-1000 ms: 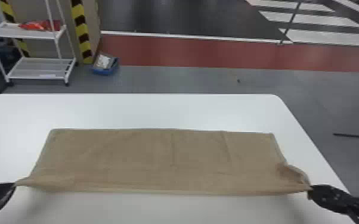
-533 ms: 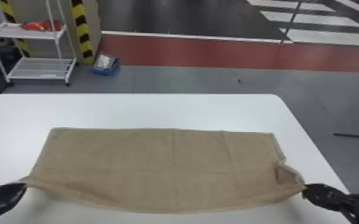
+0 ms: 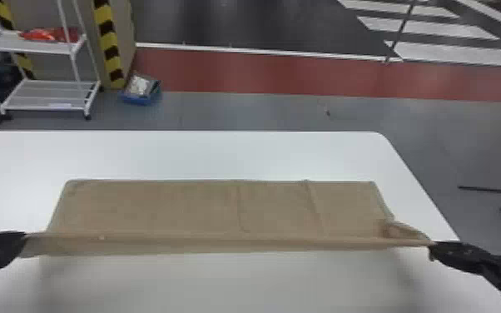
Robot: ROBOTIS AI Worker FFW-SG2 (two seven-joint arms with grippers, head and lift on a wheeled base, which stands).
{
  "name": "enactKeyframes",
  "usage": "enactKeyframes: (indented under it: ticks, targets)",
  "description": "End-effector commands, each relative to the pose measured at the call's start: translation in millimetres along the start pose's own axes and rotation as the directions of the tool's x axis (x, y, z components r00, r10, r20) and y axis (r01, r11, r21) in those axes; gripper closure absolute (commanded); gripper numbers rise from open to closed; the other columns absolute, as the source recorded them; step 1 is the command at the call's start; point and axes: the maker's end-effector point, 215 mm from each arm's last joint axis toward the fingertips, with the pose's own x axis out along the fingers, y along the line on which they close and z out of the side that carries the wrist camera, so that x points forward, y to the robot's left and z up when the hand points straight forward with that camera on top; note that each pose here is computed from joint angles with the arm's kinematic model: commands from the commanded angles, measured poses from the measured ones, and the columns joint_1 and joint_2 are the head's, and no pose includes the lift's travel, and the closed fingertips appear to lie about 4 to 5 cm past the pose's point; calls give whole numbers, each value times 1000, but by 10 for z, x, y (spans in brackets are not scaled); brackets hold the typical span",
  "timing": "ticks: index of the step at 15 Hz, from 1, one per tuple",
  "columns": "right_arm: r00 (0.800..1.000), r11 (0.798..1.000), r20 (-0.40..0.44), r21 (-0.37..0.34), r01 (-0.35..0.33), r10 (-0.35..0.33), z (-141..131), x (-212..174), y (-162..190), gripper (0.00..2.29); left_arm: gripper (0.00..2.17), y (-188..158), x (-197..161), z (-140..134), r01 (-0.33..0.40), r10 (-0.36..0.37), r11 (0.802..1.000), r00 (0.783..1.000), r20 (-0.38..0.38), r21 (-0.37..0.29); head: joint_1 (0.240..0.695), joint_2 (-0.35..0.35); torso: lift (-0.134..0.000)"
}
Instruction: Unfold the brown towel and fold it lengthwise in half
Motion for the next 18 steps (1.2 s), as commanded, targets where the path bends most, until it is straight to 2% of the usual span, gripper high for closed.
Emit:
enactKeyframes:
  ticks: [1,2,7,9,10,12,14,15,17,18]
  targets:
    - [994,981,-95,186,62,-45,-142,-86,-50,1507,1713,86,14,23,-7,7,1000,1000,0,7,695,-161,-119]
    - [990,973,-124,216,88,-62,-188,-117,-71,1507,1713,92,7,14,-4,4,1000,1000,-2,10,695,-168,-119]
    - [992,925,-102,366,101,-68,-94,-238,-26,1504,1713,141,-41,-35,-4,4,1000,1000,-12,18,695,-185,-119]
    - [992,884,-106,456,103,-61,-33,-222,14,1504,1713,151,-34,-22,-5,5,1000,1000,-9,20,695,-180,-119]
    - [994,873,-96,477,97,-58,68,-195,19,1504,1713,165,5,-15,-2,2,1000,1000,-6,19,695,-176,-119]
    - [995,827,-90,554,93,-52,252,-143,-17,1504,1713,266,98,-52,1,-1,1000,1000,-19,2,695,-168,-119]
    - [994,852,-102,517,84,-35,457,-8,-86,1504,1713,341,216,-130,29,-30,999,998,-48,-16,695,-156,-119]
    - [992,867,-124,489,95,-38,570,81,-143,1504,1713,345,294,-145,52,-53,999,997,-57,-6,695,-151,-119]
    - [986,878,-159,463,118,-48,731,257,-232,1504,1713,357,427,-211,81,-83,996,994,-73,-26,695,-142,-119]
    - [983,876,-175,465,126,-49,772,349,-264,1504,1713,370,490,-225,91,-93,995,993,-76,-26,695,-136,-119]
